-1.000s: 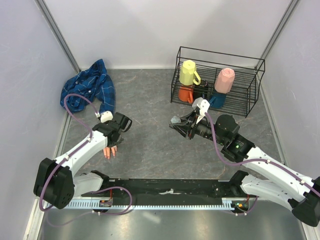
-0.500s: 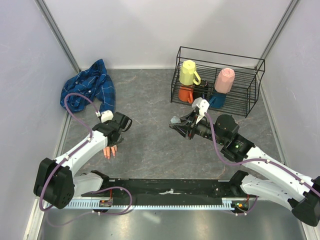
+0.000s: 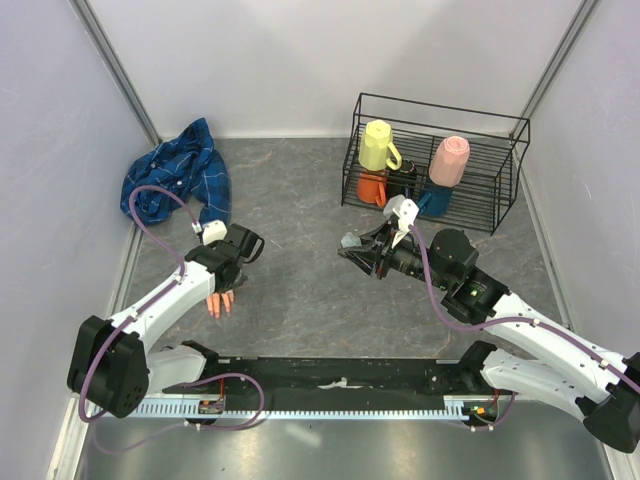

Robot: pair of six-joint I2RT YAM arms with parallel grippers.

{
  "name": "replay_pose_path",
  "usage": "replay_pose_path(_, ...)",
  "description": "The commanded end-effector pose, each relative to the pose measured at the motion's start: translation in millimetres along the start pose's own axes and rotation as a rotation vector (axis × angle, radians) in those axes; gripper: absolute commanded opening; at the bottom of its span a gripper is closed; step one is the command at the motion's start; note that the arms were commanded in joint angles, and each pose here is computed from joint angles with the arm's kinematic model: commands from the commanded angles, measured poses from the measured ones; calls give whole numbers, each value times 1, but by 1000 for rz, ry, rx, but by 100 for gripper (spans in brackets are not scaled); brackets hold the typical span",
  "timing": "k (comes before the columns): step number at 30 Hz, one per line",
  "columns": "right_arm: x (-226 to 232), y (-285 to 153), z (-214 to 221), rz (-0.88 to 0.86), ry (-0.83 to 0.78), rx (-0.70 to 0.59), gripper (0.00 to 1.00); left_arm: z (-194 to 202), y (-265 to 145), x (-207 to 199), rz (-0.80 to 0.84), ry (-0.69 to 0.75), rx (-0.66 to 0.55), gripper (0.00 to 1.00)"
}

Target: Paint the nails

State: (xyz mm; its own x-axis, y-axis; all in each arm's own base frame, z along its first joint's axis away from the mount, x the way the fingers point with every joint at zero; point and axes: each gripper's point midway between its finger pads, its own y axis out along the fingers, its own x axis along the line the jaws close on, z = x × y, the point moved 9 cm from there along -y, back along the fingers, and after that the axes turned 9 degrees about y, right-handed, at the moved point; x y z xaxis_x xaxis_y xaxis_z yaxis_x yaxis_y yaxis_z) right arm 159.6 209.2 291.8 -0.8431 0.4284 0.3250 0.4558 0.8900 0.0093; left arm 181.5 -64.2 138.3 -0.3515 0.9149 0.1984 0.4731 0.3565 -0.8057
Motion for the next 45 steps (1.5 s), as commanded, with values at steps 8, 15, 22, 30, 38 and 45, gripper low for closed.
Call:
replay_pose_path(8,4,1,-7,-35,-9,-37,0,-10,-1,-4,1,5,-22,2)
replay_pose_path(15,4,1,-7,-37,-7,-39,0,-9,-1,-4,0,1,-12,2)
replay_pose_path(22,4,0,-7,-41,-5,-39,0,-8,-2,-3,8,1,-8,2)
replay_pose_path(30,4,1,-6,-41,-1,-36,0,-5,-4,-3,37,-4,-3,2)
replay_pose_path(38,4,1,-5,-46,2,-34,0,-3,-5,0,39,-18,-11,2)
replay_pose_path(45,3,1,-5,-45,3,-36,0,-5,-5,1,13,-27,-14,2)
